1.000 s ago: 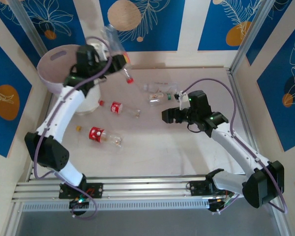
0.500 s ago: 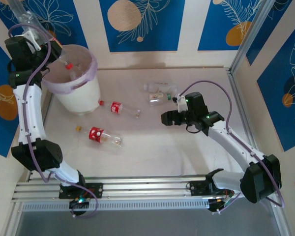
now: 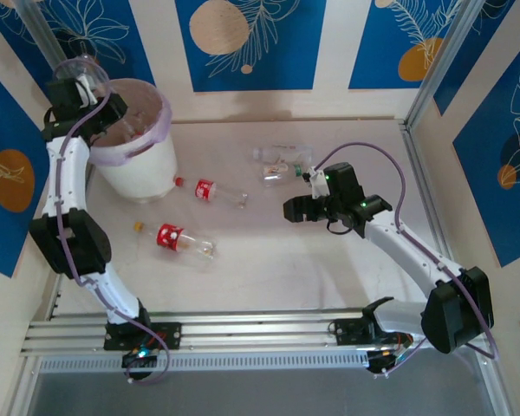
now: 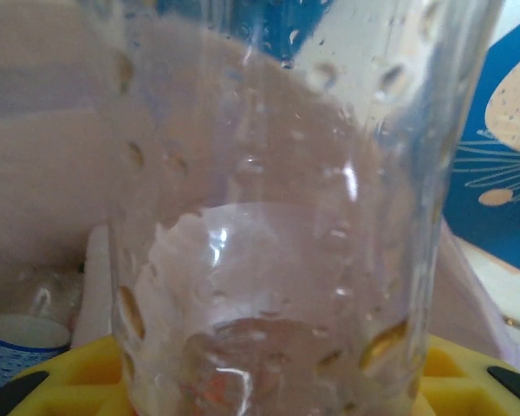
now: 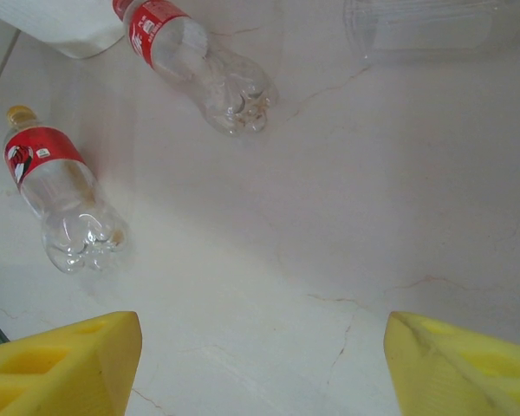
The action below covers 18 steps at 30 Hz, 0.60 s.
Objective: Put the plastic bottles in the bin
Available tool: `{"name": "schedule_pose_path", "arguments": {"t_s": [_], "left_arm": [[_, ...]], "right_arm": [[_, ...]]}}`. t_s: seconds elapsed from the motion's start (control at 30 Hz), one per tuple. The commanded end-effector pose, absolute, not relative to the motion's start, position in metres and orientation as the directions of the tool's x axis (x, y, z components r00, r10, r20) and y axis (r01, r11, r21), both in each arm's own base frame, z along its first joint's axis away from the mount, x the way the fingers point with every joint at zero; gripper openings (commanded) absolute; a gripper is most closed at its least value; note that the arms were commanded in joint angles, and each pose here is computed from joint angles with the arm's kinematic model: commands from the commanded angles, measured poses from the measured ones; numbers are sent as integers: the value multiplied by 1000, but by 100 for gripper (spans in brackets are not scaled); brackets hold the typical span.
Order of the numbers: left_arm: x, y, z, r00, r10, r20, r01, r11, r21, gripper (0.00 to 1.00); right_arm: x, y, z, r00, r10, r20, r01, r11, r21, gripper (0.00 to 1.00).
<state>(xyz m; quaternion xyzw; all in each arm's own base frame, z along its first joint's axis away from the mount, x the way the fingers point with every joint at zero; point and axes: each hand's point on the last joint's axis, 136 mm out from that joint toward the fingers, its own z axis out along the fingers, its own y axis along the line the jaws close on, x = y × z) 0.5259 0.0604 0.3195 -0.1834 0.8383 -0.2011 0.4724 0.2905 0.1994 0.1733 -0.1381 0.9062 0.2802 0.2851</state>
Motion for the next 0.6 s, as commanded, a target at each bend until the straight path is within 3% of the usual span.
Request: {"name": "schedule_pose_path", "arguments": {"t_s": [0.0, 0.3, 0.47, 0.57], "left_arm": [[529, 46, 308, -513, -490, -704, -82, 845, -529, 0], [524, 41, 253, -582, -501, -641, -123, 833, -539, 2], [524, 40, 238, -606, -495, -622, -134, 835, -534, 18], [524, 40, 238, -609, -490, -624, -128, 837, -532, 43]], "right_arm": [[290, 200, 174, -798, -107, -593, -422, 803, 422, 75], [290, 200, 167, -804, -110, -584, -416, 806, 421, 75], [291, 200, 166, -804, -109, -585, -415, 807, 420, 75], [291, 201, 164, -808, -109, -579, -413, 805, 425, 75]]}}
